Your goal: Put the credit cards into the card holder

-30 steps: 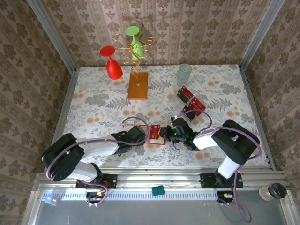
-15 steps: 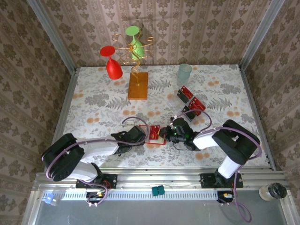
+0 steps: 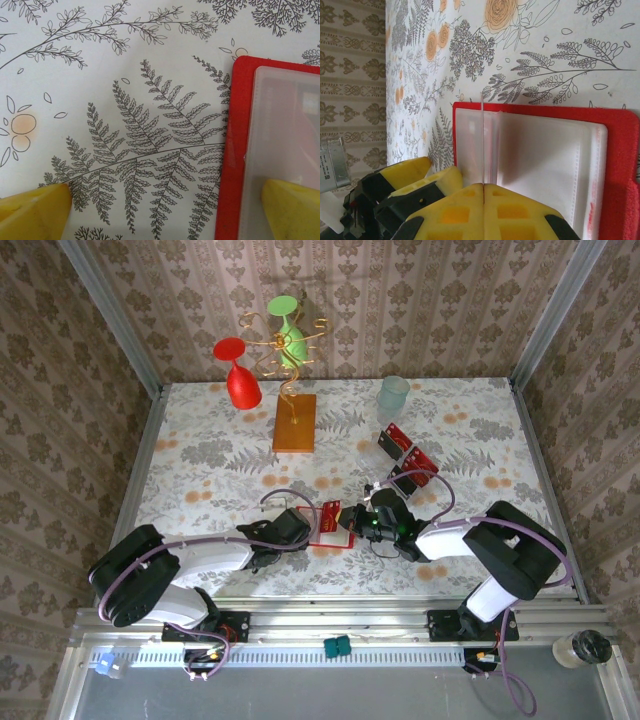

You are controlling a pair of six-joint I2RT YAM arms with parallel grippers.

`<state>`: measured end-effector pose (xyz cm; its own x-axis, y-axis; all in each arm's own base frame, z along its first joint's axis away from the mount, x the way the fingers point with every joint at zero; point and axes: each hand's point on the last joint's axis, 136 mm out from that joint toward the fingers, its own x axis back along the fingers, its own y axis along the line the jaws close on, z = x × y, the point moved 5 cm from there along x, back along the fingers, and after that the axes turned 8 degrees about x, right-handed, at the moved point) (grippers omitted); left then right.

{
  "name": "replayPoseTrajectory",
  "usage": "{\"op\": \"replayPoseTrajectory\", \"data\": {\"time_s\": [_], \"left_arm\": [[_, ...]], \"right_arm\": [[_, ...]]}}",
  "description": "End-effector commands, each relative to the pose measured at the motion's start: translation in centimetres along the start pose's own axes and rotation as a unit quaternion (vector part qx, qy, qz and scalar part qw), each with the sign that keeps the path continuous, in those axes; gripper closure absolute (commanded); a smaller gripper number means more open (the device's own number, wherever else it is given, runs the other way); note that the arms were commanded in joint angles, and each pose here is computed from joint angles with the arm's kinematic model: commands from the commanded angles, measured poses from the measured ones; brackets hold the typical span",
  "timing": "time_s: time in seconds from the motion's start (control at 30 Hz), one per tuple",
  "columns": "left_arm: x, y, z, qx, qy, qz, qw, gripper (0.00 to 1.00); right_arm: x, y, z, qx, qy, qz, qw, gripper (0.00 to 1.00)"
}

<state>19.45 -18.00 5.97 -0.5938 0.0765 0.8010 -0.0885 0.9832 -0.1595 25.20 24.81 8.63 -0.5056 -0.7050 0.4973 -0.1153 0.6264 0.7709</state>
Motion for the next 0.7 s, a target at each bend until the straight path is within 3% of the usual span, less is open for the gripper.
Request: {"op": "replayPoseTrajectory", "data": {"time_s": [0.0, 0.67], "left_arm": [[-0.3, 2.2, 1.7, -0.026, 0.023, -0.041, 0.999, 0.02], [-0.3, 2.2, 1.8, -0.025, 0.023, -0.04, 0.999, 0.02]], "right_arm": [[-0.5, 0.6, -0.7, 0.001, -0.017, -0.001, 1.0, 1.0], [-1.8, -0.4, 0.5, -0.004, -0.006, 0.01, 1.0, 1.0]]}}
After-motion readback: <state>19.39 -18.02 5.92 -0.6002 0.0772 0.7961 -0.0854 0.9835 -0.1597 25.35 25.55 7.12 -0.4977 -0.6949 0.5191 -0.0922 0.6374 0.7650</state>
